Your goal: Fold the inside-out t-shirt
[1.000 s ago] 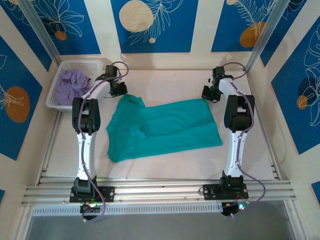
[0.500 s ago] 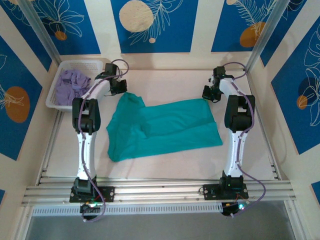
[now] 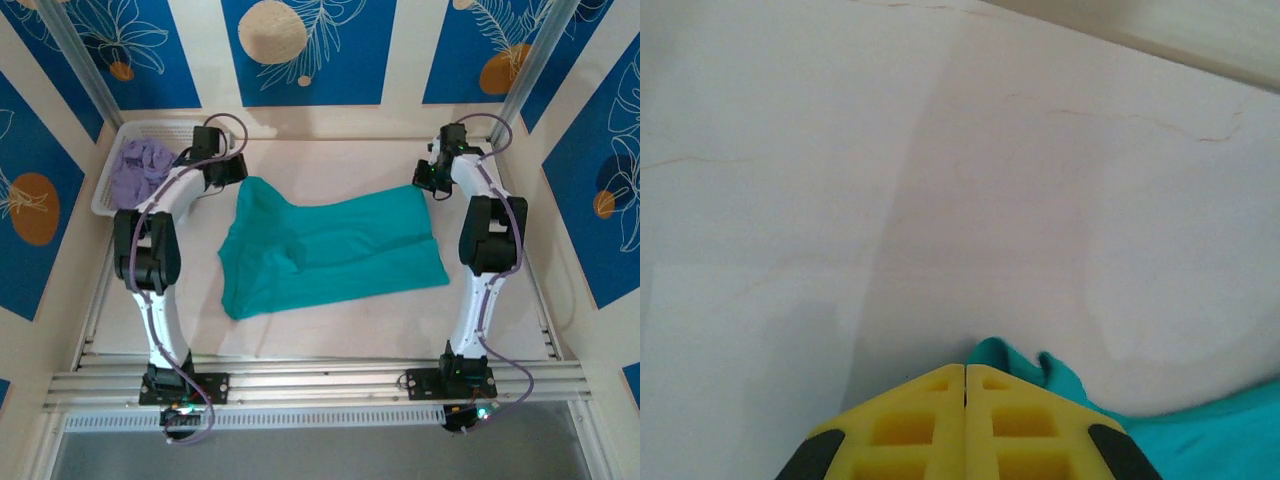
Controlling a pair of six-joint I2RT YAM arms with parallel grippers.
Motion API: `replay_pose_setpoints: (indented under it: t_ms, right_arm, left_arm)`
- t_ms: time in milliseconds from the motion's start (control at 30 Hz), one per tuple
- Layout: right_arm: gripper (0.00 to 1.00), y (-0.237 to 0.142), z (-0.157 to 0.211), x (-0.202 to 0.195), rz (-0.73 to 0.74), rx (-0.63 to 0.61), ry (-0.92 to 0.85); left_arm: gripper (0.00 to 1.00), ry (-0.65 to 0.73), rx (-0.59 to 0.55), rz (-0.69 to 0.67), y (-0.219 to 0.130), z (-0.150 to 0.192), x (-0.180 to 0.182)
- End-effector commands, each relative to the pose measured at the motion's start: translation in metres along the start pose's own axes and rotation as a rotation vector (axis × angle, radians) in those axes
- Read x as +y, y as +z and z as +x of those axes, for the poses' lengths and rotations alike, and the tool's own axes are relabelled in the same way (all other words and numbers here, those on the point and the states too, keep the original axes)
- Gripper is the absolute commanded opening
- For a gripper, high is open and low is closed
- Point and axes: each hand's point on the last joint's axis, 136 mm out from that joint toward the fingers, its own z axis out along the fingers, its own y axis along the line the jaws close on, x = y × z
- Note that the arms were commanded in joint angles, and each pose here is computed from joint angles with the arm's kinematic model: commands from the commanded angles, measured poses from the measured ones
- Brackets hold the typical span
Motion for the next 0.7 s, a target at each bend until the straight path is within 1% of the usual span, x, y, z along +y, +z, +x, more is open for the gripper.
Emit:
replay_pose_setpoints:
  t_ms: [0, 167, 300, 400, 500, 567, 667]
  right_arm:
    - [0.04, -0.019, -0.001, 0.002, -0.029, -0.026, -0.009]
    - [0.04, -0.028, 0.009, -0.007, -0.023, -0.024, -0.009]
    - [0.05, -0.037, 0.018, -0.008, -0.022, -0.025, -0.01]
    - [0.05, -0.042, 0.027, -0.007, -0.023, -0.016, -0.005]
    - [0.06, -0.048, 0.041, -0.01, -0.003, -0.003, 0.008]
    - [0.06, -0.052, 0.052, -0.013, 0.011, 0.006, 0.018]
    - [0.06, -0.056, 0.068, -0.017, 0.032, 0.022, 0.031]
  left_arm:
    - [0.0, -0.039, -0.051, 0.03, -0.02, -0.001, -0.003]
    - [0.0, -0.095, -0.06, 0.078, -0.048, 0.019, -0.01]
    - [0.0, -0.128, -0.077, 0.113, -0.074, 0.032, -0.017]
    - [0.0, -0.146, -0.069, 0.14, -0.092, 0.049, -0.023]
    - [0.0, -0.146, -0.039, 0.154, -0.108, 0.073, -0.025]
    - [0.0, -0.144, -0.016, 0.129, -0.118, 0.093, -0.019]
    - [0.0, -0.146, -0.011, 0.114, -0.135, 0.115, -0.014]
